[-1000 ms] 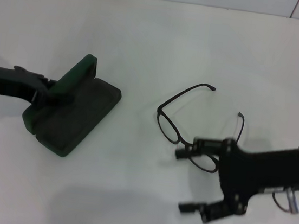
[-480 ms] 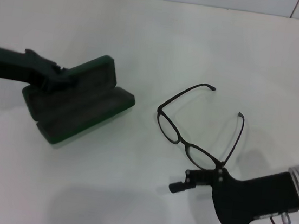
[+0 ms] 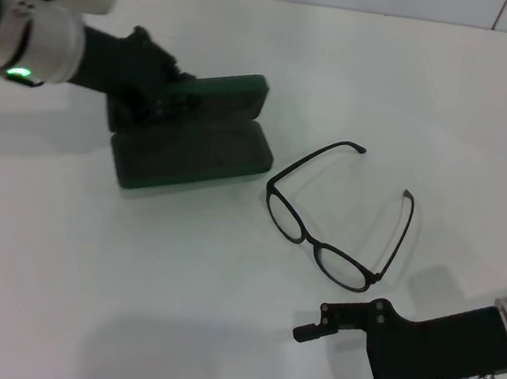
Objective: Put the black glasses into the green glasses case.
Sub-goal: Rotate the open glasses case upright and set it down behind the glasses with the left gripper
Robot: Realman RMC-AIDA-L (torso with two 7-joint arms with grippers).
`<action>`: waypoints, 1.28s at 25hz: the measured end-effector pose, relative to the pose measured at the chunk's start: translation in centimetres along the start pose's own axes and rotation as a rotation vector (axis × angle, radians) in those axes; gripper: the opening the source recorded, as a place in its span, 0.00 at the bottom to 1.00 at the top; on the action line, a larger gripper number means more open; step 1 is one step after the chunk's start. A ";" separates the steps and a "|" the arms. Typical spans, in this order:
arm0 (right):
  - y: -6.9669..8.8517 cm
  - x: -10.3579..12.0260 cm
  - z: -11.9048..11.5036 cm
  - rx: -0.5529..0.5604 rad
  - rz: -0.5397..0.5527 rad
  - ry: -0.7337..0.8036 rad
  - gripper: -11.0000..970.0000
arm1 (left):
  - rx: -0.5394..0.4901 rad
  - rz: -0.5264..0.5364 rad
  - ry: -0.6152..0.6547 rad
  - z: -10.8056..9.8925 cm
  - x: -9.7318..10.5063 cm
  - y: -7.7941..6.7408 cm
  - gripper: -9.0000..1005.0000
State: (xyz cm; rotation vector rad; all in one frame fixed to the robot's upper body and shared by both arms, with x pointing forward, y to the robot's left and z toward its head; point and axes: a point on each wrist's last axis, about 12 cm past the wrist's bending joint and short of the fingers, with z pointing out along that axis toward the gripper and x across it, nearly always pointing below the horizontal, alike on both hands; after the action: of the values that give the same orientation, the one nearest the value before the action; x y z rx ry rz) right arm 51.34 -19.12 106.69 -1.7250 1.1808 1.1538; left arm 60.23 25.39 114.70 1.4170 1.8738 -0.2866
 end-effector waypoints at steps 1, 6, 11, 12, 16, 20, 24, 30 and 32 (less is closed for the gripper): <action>0.0 0.0 0.0 0.000 0.000 0.000 0.89 | 0.001 0.025 0.002 0.4 -0.5 0.1 0.21; 0.1 0.0 0.1 -0.001 0.001 -0.003 0.88 | 0.068 0.130 0.000 2.5 -2.6 -0.1 0.21; 0.6 0.2 0.0 0.020 0.015 -0.022 0.89 | 0.157 0.168 -0.024 4.6 -4.4 -0.8 0.22; 0.7 0.3 -0.1 0.030 0.019 -0.030 0.89 | 0.172 0.172 -0.028 5.0 -4.8 -0.9 0.22; 0.9 0.4 -0.3 0.054 0.028 -0.040 0.89 | 0.181 0.169 -0.054 5.8 -5.6 -1.2 0.22; 1.1 0.7 -0.9 0.127 0.045 -0.071 0.89 | 0.165 0.166 -0.046 6.3 -5.4 -1.5 0.23; 1.1 0.8 -1.4 0.163 0.051 -0.084 0.89 | 0.139 0.103 -0.075 6.1 -5.1 -1.4 0.29; 0.1 0.1 -2.0 0.219 0.058 -0.117 0.88 | 0.100 -0.049 -0.255 4.8 -4.6 -1.4 0.41; -0.6 -0.4 -2.8 0.244 0.086 -0.128 0.88 | 0.083 -0.116 -0.326 4.2 -3.9 -1.7 0.46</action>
State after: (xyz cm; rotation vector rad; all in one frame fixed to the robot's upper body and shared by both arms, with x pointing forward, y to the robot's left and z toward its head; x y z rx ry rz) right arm 52.61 -21.31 108.03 -1.4098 1.2702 1.1033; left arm 60.93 19.48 114.02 1.2318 1.6907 -0.6204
